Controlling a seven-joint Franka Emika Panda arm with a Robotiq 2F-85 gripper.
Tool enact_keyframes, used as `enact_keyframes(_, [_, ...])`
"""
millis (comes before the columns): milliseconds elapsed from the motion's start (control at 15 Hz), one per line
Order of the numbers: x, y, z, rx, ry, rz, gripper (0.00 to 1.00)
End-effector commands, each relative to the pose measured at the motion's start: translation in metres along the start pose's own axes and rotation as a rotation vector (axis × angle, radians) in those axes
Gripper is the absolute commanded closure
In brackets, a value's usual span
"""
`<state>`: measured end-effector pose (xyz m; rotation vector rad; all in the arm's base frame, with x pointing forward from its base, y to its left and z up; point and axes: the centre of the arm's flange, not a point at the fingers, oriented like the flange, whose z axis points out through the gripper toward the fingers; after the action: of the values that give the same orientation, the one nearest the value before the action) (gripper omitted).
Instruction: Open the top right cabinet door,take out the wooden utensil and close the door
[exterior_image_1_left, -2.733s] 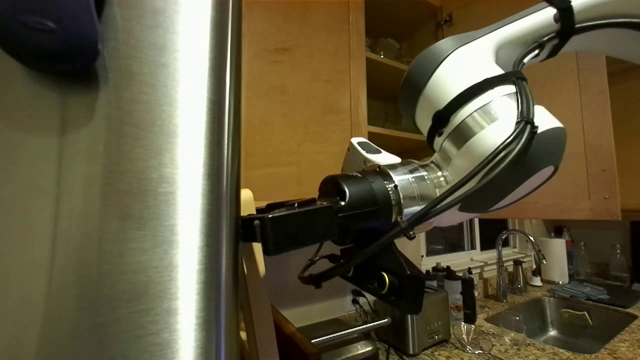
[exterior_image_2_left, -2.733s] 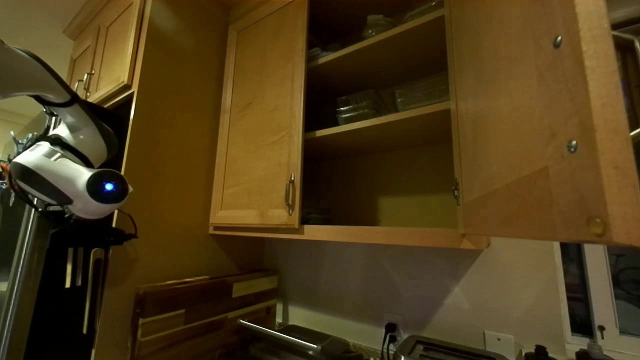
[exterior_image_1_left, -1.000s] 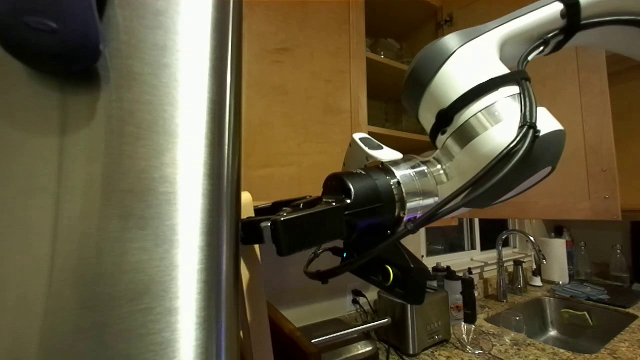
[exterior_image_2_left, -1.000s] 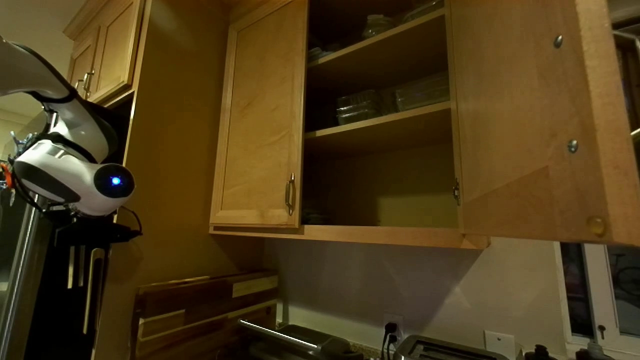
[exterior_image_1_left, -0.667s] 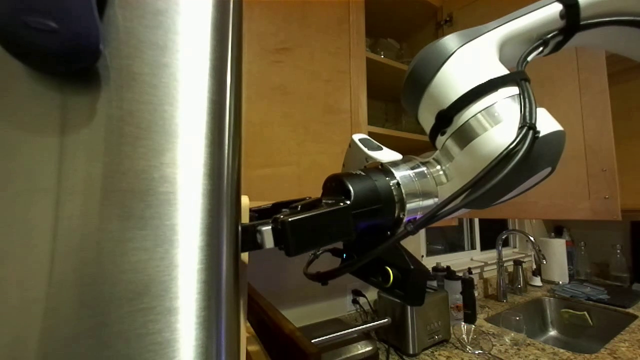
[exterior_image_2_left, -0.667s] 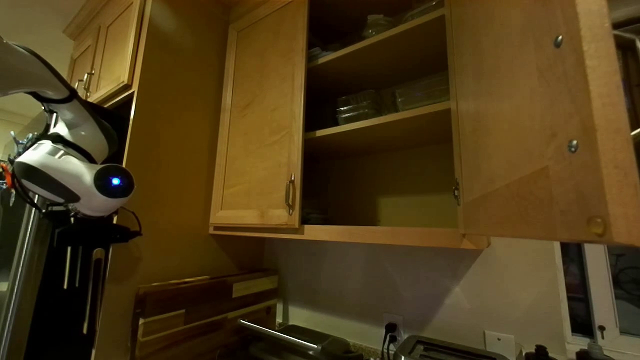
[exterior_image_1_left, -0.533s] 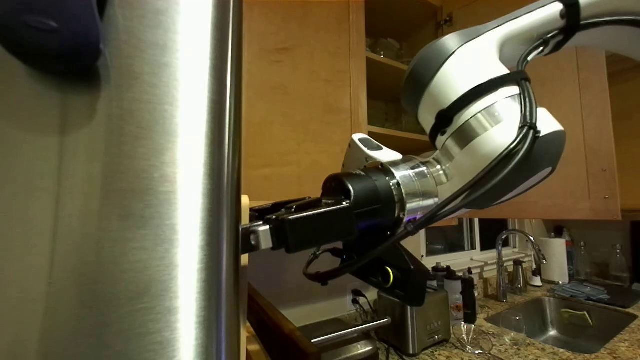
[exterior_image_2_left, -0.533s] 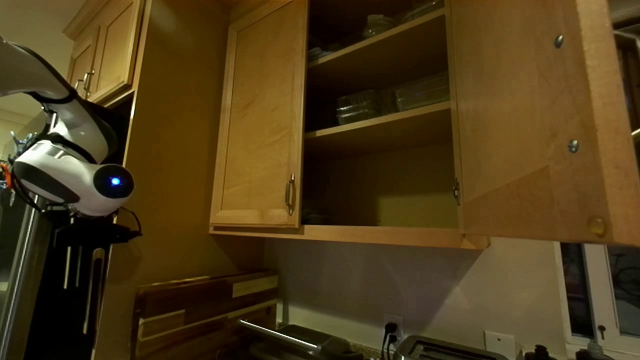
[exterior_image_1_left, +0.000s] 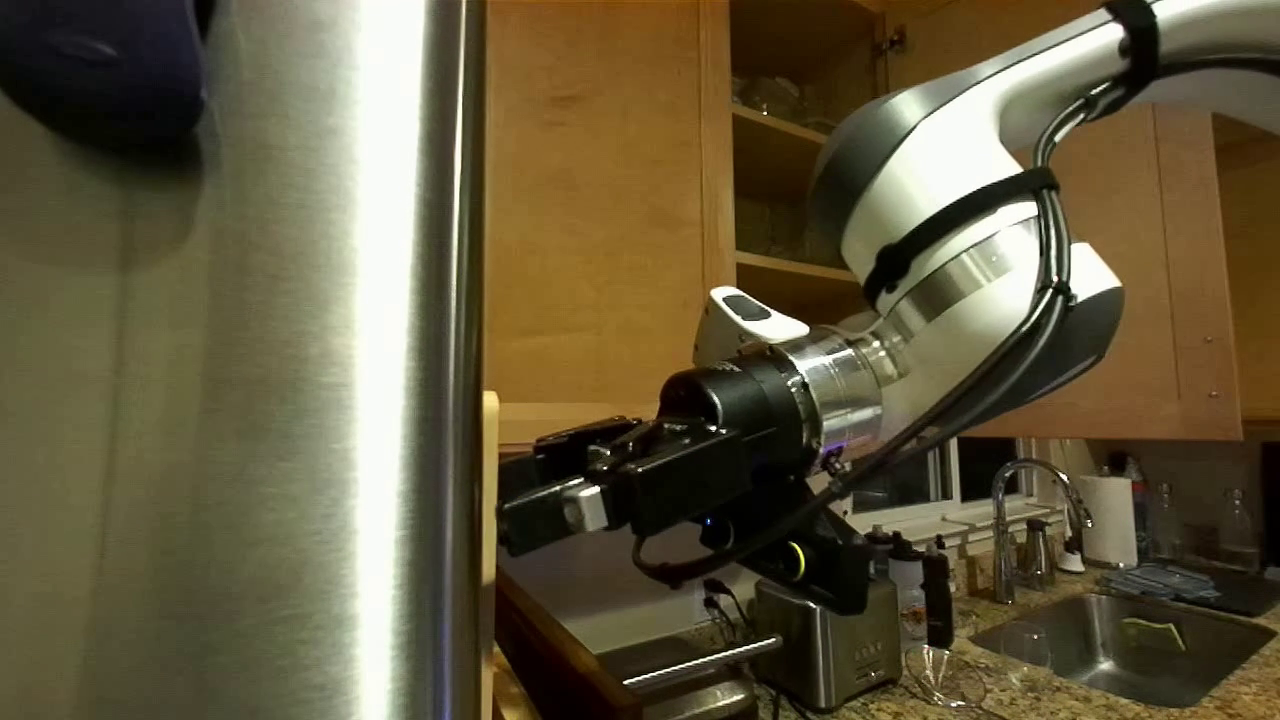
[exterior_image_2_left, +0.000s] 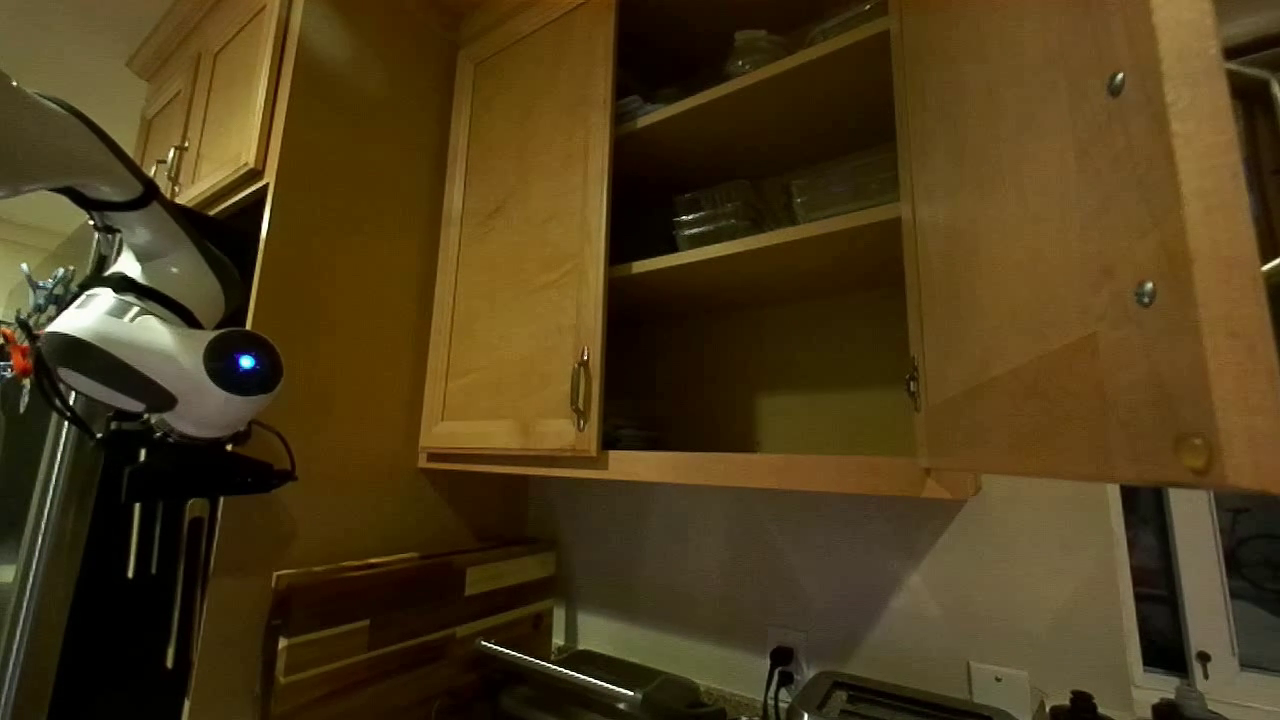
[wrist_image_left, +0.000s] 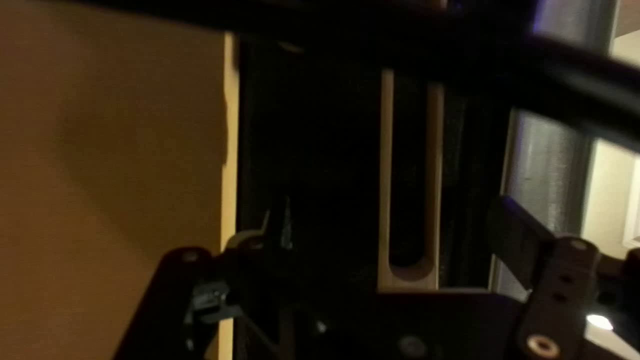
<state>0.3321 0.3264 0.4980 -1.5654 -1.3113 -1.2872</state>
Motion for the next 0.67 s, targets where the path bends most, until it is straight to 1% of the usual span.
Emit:
enact_keyframes(0, [-0.005, -0.005, -0.036, 0.018, -0.045, 0.032, 0.0])
enact_keyframes(67, [-0.006, -0.004, -0.041, 0.017, -0.07, 0.042, 0.0])
enact_keyframes(200, [-0.009, -0.001, -0.053, 0.033, -0.15, 0.077, 0.0])
enact_keyframes(333, [-0.011, 0.001, -0.065, 0.055, -0.278, 0.081, 0.0])
enact_keyframes(600, [-0.018, 0.016, -0.088, 0.068, -0.54, 0.021, 0.0])
